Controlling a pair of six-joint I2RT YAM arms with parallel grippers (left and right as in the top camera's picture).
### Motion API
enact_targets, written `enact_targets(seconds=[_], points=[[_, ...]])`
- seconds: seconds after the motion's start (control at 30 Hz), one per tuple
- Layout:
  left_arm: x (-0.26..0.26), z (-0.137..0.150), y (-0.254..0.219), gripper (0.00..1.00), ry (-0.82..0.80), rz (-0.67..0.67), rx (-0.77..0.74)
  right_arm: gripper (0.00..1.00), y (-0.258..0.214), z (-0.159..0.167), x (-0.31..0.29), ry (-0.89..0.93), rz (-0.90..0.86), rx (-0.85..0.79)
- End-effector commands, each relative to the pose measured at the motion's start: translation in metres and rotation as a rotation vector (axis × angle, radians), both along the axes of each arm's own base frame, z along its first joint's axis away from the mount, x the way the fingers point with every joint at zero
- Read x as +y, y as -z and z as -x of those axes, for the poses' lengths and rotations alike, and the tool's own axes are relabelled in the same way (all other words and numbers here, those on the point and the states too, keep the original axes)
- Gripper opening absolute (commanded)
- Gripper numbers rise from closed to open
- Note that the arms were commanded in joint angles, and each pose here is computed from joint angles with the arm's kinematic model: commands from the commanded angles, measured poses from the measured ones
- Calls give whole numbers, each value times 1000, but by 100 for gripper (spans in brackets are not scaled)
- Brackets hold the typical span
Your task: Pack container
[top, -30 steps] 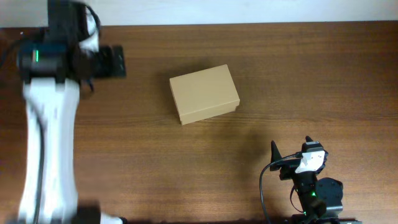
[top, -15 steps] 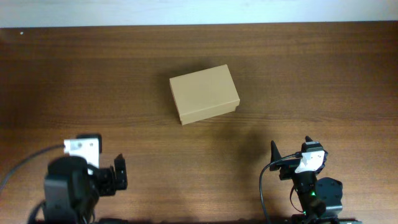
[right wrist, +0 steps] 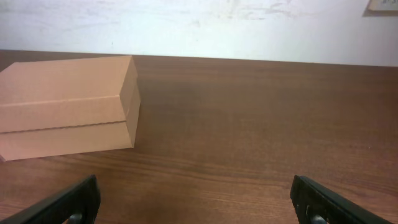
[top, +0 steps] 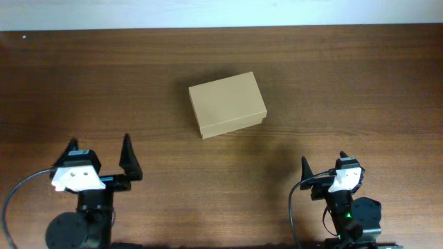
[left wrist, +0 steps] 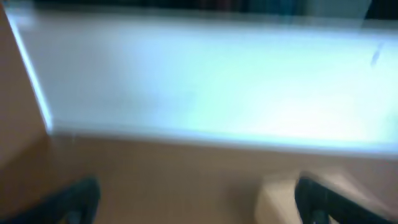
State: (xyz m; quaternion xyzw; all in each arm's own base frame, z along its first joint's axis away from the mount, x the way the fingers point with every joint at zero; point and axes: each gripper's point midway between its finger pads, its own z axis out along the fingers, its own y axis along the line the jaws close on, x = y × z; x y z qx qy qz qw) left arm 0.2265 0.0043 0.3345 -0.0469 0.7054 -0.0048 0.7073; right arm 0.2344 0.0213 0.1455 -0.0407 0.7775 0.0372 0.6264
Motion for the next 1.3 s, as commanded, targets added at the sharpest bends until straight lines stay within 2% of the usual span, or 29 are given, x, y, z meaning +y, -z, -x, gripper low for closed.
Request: enact_targets(seconds=[0.0,0.23,0.47,0.73,0.9,1.27], points=[[0,-10,22,100,-5,7,-48,99,1,0,-1,3,5,-7],[0,-12,62,100,-6,27,-223,99,1,0,-1,3,5,-7],[11,-6,78,100,-50,24,-273,99,1,0,-1,3,5,-7],[17,-14,114,99,-71,13,-187,99,1,0,-1,3,5,-7],[16,-18,175,99,-72,-2,66,99,1,0,-1,3,5,-7],[16,-19,177,100,-68,-3,77,99,1,0,-1,3,5,-7]])
